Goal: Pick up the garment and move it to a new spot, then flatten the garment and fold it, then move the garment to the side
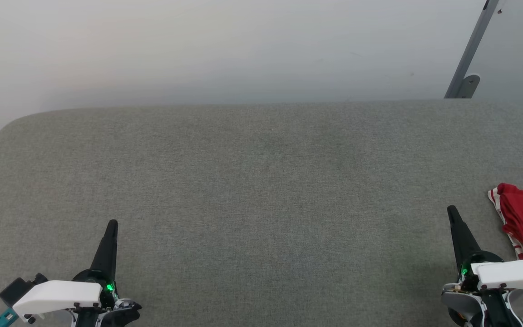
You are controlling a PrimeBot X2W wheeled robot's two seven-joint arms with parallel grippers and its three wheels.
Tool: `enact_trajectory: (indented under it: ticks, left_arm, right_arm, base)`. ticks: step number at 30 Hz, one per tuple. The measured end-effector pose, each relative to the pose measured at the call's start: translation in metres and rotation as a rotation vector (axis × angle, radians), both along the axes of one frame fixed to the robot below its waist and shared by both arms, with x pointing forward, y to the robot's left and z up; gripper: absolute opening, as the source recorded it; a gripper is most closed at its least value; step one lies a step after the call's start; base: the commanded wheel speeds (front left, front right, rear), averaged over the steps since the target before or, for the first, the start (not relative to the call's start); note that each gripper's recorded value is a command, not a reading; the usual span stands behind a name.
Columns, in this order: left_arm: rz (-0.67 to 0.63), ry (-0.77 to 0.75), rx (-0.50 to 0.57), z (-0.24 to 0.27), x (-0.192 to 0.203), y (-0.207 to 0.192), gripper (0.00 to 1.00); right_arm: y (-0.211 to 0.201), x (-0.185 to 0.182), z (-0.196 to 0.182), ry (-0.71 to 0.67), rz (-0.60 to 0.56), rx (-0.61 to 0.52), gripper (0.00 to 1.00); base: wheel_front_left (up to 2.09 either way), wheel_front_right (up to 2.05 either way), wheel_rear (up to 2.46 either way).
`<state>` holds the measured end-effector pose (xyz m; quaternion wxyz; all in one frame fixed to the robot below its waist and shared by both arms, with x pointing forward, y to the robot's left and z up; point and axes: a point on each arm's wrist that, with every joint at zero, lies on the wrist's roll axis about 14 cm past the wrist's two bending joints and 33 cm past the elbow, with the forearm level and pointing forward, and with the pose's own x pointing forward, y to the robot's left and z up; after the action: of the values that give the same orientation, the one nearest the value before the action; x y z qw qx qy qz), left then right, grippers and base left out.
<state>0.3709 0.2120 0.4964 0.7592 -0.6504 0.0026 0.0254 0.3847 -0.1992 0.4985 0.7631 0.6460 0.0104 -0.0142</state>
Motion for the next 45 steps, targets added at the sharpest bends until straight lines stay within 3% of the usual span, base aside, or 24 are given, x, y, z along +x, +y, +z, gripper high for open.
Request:
enact_trajectory:
  ticks: [25, 45]
  left_arm:
    - [-0.031, -0.031, -0.155, 0.008, 0.017, -0.012, 0.00]
    - [-0.031, -0.032, -0.158, 0.008, 0.017, -0.012, 0.00]
  right_arm:
    - [-0.001, 0.003, 0.006, -0.027, 0.005, 0.166, 0.00]
    - [-0.001, 0.004, 0.007, -0.029, 0.006, 0.168, 0.00]
  base:
    - [0.00, 0.00, 0.00]
    - [0.00, 0.00, 0.00]
